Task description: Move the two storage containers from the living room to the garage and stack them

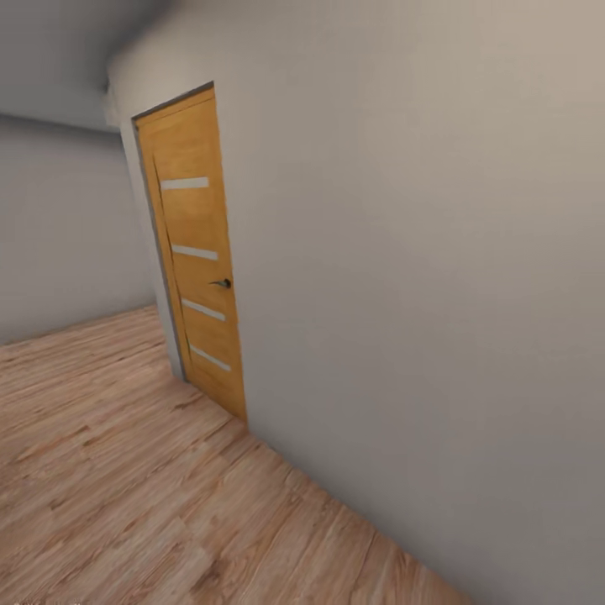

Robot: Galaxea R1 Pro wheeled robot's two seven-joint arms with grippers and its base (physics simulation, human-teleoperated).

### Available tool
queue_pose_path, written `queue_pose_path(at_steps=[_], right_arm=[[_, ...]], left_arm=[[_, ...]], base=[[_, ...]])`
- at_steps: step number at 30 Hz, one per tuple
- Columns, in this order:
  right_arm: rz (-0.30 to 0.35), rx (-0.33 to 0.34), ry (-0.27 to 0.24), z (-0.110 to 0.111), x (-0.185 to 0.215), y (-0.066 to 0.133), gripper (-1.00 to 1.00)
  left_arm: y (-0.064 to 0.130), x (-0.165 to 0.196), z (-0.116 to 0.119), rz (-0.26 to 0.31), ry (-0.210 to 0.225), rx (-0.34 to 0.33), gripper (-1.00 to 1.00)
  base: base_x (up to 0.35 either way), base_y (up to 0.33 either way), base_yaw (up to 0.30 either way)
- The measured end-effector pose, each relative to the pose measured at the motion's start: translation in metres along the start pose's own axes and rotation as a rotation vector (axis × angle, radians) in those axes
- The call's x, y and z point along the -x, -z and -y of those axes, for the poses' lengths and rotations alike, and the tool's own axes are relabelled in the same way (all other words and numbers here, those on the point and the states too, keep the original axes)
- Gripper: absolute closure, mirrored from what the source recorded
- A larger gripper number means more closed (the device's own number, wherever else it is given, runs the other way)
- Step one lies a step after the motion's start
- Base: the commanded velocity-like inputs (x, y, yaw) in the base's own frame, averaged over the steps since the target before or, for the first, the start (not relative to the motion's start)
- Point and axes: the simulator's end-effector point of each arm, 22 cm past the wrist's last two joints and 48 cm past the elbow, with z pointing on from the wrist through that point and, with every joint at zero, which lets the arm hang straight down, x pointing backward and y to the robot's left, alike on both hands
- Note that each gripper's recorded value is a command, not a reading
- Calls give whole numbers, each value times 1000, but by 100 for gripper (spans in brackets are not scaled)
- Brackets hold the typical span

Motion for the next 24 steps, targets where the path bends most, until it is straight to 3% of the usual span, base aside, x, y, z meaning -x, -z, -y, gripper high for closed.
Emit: queue_pose_path(at_steps=[24], right_arm=[[0, -2, 0, 0, 0, 0, -100]], left_arm=[[0, 0, -1, 0, 1, 3, -100]], base=[[325, 0, 300]])
